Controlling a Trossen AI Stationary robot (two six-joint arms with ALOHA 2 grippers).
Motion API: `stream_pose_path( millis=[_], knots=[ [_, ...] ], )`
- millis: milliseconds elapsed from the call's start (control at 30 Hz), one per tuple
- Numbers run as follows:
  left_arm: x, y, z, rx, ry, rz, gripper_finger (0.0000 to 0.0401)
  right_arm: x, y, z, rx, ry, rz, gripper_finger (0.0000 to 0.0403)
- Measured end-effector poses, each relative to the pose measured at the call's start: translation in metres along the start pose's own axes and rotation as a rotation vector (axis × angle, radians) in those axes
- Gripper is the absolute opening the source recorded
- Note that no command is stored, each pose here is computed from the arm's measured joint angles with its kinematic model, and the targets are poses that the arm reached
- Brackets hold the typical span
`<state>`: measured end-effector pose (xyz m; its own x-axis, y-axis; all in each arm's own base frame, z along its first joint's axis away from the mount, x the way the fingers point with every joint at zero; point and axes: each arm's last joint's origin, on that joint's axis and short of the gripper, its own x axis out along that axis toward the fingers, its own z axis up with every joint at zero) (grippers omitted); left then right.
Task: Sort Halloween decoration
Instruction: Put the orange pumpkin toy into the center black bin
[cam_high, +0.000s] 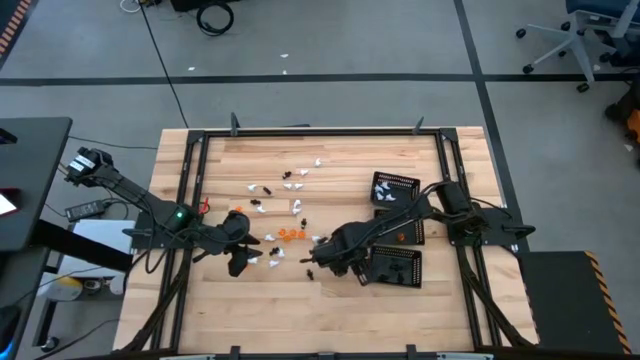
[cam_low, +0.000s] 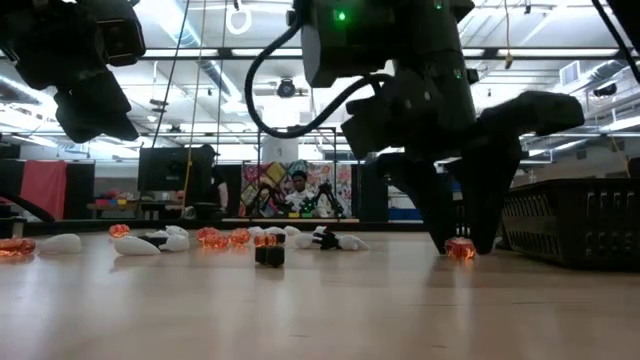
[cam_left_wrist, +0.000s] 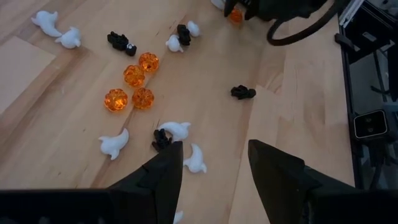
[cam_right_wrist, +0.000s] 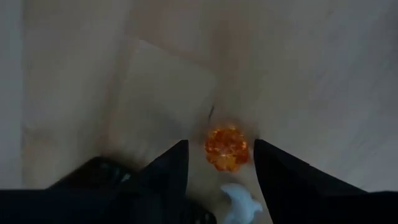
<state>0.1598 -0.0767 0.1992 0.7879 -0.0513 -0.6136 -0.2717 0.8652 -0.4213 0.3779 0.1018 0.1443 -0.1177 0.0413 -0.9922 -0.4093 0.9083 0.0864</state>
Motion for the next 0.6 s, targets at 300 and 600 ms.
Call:
stream_pose_path(
  millis=[300, 600],
  knots=[
    [0.0000, 0.0000, 0.0000, 0.000, 0.001, -0.001, 0.0192, 0.0018, -0.0017, 0.0029, -0.047, -0.018, -0.030, 0.0161],
    [0.0000, -0.0001, -0.0002, 0.000, 0.005, -0.003, 0.0192, 0.0042, -0.0035, 0.0041, -0.091, -0.031, -0.044, 0.0094]
  ],
)
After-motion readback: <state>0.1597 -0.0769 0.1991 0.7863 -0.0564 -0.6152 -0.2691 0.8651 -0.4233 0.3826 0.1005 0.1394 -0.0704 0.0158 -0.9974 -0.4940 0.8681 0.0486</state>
